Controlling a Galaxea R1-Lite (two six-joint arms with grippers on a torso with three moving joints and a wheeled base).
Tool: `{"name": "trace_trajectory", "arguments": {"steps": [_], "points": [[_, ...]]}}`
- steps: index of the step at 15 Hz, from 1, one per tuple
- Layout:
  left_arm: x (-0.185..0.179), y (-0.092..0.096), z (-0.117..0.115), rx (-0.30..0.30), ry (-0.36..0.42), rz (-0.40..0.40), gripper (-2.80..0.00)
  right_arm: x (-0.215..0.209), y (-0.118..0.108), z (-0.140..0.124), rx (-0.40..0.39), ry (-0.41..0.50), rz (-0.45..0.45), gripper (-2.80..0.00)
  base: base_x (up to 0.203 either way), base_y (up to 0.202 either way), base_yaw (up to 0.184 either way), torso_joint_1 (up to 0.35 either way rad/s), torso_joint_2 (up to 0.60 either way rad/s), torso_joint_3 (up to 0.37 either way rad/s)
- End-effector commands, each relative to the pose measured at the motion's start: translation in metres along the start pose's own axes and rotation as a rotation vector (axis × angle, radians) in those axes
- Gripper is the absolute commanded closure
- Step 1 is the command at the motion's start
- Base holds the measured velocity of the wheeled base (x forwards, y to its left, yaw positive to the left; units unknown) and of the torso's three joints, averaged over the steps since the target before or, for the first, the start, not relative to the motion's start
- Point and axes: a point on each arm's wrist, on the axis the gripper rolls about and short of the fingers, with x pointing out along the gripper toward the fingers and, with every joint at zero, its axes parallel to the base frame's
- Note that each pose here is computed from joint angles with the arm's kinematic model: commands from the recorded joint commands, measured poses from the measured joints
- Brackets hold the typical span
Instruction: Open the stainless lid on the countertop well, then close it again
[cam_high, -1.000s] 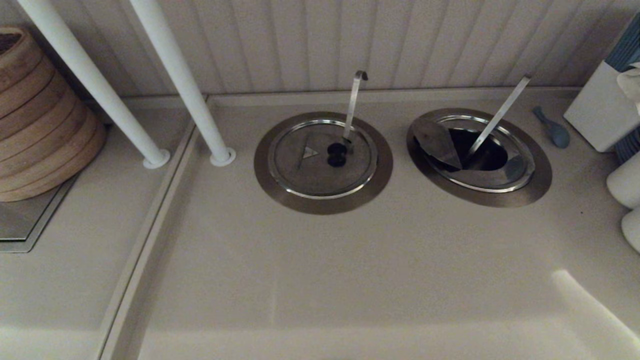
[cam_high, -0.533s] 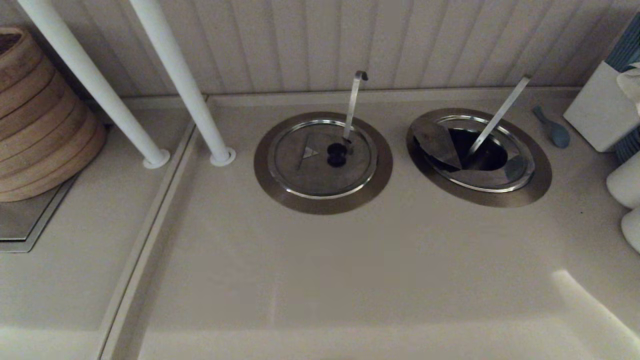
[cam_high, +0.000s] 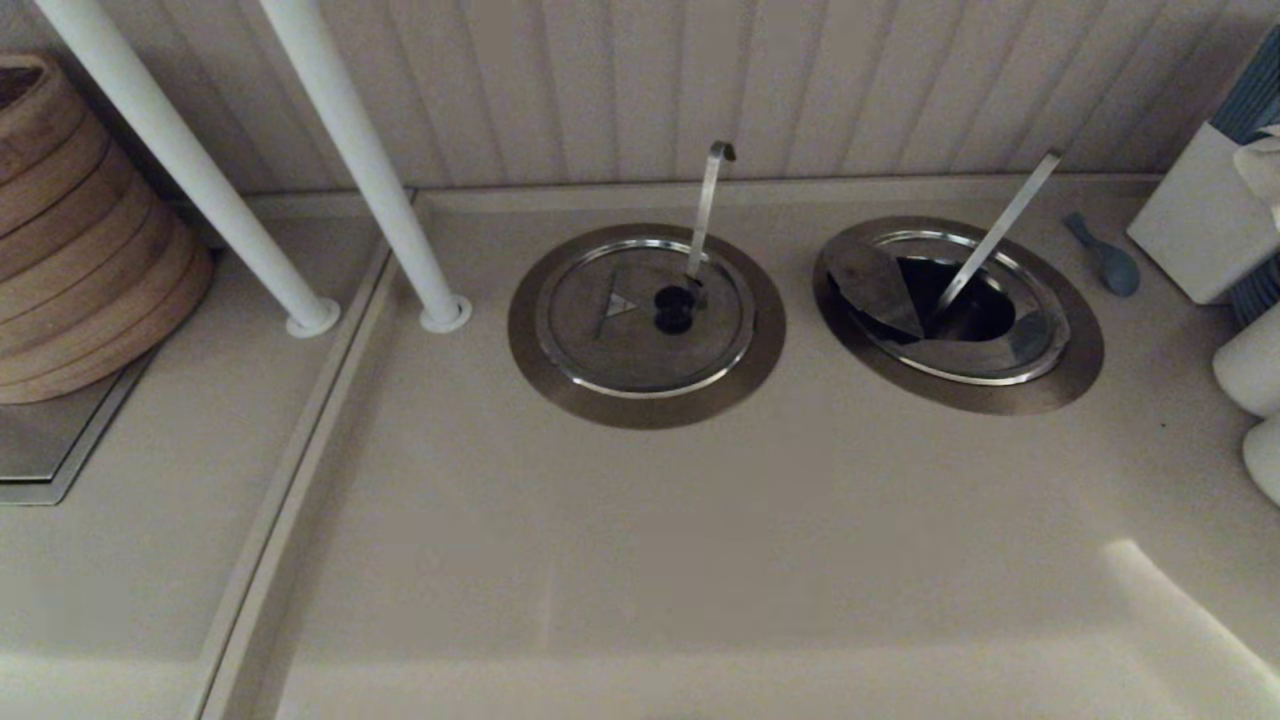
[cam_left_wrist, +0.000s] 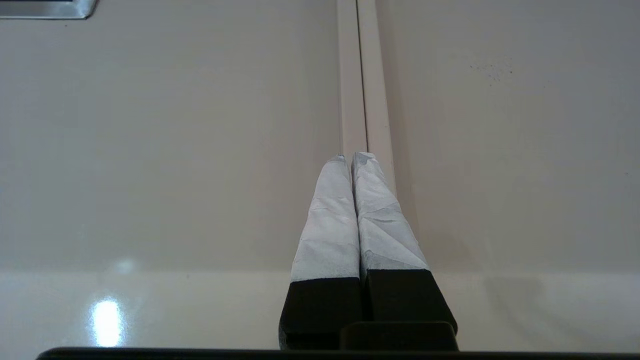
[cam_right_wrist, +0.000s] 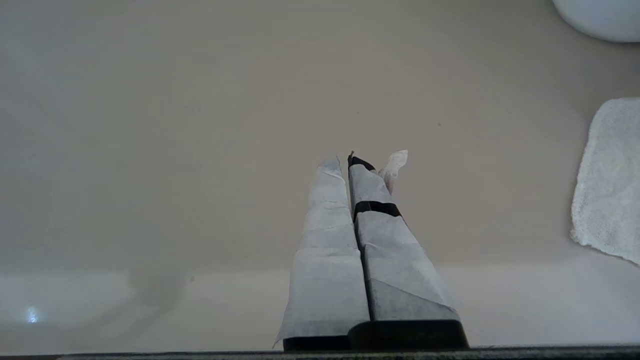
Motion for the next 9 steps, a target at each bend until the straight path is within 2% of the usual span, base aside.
{"name": "trace_trajectory", "arguments": {"steps": [1,9], "points": [[0.0000,0.0000,0.0001,-0.001,-0.001,0.001,0.00,0.0004,0.0001,-0.0005,-0.002,0.007,0.003,0.00,0.000,0.000,0.000,0.000,0.00,0.000],[0.0000,0.0000,0.0000,-0.001,0.000,0.001,0.00,0.0004,0.0000,-0.0005,-0.003,0.007,0.000,0.00,0.000,0.000,0.000,0.000,0.00,0.000]]}}
